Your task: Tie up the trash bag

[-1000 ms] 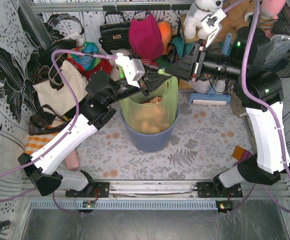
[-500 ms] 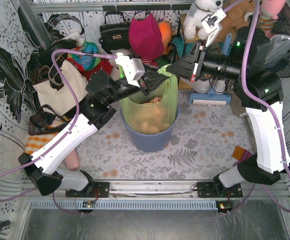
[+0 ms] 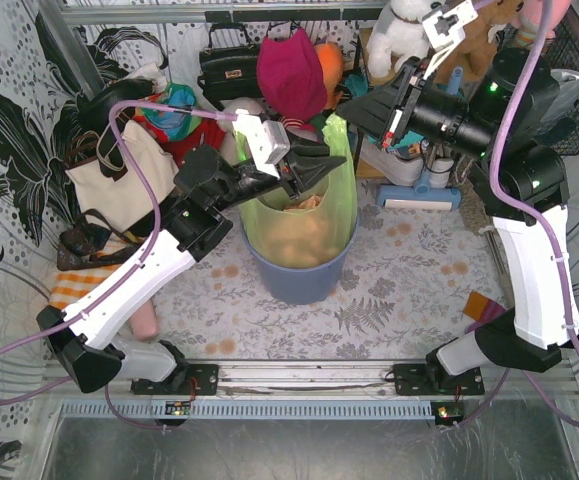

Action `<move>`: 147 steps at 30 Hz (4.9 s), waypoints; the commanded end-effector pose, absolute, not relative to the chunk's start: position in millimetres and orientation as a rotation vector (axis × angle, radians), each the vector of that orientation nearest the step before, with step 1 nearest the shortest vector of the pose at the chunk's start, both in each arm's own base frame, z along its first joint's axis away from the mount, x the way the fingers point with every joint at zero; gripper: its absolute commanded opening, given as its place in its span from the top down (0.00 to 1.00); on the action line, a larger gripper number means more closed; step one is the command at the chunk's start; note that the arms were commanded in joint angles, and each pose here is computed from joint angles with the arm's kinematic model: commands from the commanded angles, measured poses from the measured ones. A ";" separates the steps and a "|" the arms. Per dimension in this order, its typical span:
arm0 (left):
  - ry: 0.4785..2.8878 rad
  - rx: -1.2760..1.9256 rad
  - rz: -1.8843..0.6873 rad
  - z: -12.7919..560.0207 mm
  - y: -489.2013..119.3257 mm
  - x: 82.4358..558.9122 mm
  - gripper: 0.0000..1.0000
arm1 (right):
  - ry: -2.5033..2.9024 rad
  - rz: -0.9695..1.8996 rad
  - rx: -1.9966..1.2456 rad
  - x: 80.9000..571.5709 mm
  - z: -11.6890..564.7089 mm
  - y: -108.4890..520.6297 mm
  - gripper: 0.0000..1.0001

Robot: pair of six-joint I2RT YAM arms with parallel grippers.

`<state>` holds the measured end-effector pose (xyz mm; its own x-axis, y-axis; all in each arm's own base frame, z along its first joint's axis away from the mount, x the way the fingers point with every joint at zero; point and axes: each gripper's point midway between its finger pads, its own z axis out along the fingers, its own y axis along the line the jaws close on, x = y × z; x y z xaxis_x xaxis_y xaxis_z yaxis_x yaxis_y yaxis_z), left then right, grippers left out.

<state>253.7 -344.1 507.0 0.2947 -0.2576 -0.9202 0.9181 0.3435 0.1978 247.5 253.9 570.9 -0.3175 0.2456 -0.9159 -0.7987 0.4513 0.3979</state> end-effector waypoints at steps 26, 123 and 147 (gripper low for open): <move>0.974 0.694 -1.003 566.5 -319.4 244.2 0.32 | 1.378 0.979 -0.499 235.1 604.0 226.4 1.00; 0.969 0.582 -1.003 566.9 -336.0 281.2 0.62 | 1.335 1.042 -0.559 227.2 598.9 236.2 1.00; 0.877 0.798 -1.051 539.4 -331.1 229.8 1.00 | 1.301 1.087 -0.593 239.0 608.6 251.5 0.94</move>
